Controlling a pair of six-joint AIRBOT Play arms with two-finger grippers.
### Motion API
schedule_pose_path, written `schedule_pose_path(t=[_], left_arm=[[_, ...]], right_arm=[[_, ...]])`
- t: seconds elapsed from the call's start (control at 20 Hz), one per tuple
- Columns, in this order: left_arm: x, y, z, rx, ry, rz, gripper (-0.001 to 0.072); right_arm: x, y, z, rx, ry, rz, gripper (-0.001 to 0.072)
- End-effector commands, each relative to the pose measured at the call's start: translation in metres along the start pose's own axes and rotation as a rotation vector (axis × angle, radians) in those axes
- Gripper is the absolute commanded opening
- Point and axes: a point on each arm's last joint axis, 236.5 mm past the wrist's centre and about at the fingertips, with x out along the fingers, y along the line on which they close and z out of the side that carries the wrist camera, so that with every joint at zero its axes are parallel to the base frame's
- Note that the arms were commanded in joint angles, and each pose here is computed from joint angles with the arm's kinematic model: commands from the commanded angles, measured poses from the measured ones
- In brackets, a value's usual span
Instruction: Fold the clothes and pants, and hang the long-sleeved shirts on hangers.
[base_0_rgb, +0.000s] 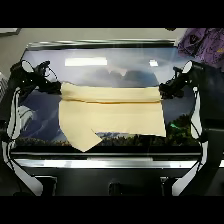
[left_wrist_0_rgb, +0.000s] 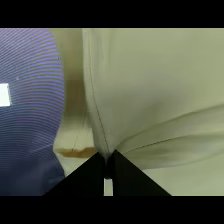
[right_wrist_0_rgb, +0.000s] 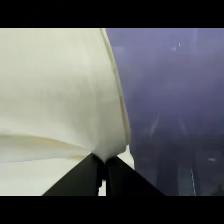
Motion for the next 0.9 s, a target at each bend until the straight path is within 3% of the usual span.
schedule_pose_path(t=[0.0, 0.25, 0.3, 0.35, 0.4, 0.45, 0.5, 0.65, 0.85], left_arm=[[0.003, -0.003, -0.02, 0.007, 0.087, 0.004, 0.0015], [0.027, -0.009, -0.026, -0.01, 0.137, -0.001, 0.0016], [0.031, -0.01, -0.026, -0.007, 0.14, -0.002, 0.0033], [0.031, -0.01, -0.024, -0.013, 0.133, 0.0, 0.0165], [0.03, -0.01, -0.02, -0.042, 0.118, 0.003, 0.0424], [0.024, -0.008, -0.015, -0.067, 0.099, 0.006, 0.0648], [0.013, -0.006, -0.01, -0.086, 0.071, 0.009, 0.0681], [-0.044, 0.01, -0.007, -0.134, -0.014, 0.022, 0.068], [-0.08, 0.042, -0.079, -0.317, -0.006, -0.003, 0.0679]], right_arm=[[0.015, -0.004, -0.019, 0.021, 0.1, -0.009, 0.003], [0.025, -0.008, -0.034, 0.041, 0.161, -0.016, 0.0031], [0.026, -0.008, -0.035, 0.045, 0.167, -0.017, 0.0063], [0.025, -0.007, -0.036, 0.047, 0.169, -0.015, 0.0216], [0.024, -0.006, -0.037, 0.042, 0.174, -0.011, 0.0382], [0.02, -0.007, -0.04, 0.012, 0.185, -0.01, 0.0478], [0.014, -0.009, -0.042, -0.021, 0.184, -0.016, 0.0495], [-0.029, -0.019, -0.032, -0.043, 0.083, 0.018, 0.0493], [-0.071, -0.044, -0.048, 0.045, 0.001, 0.267, 0.0492]])
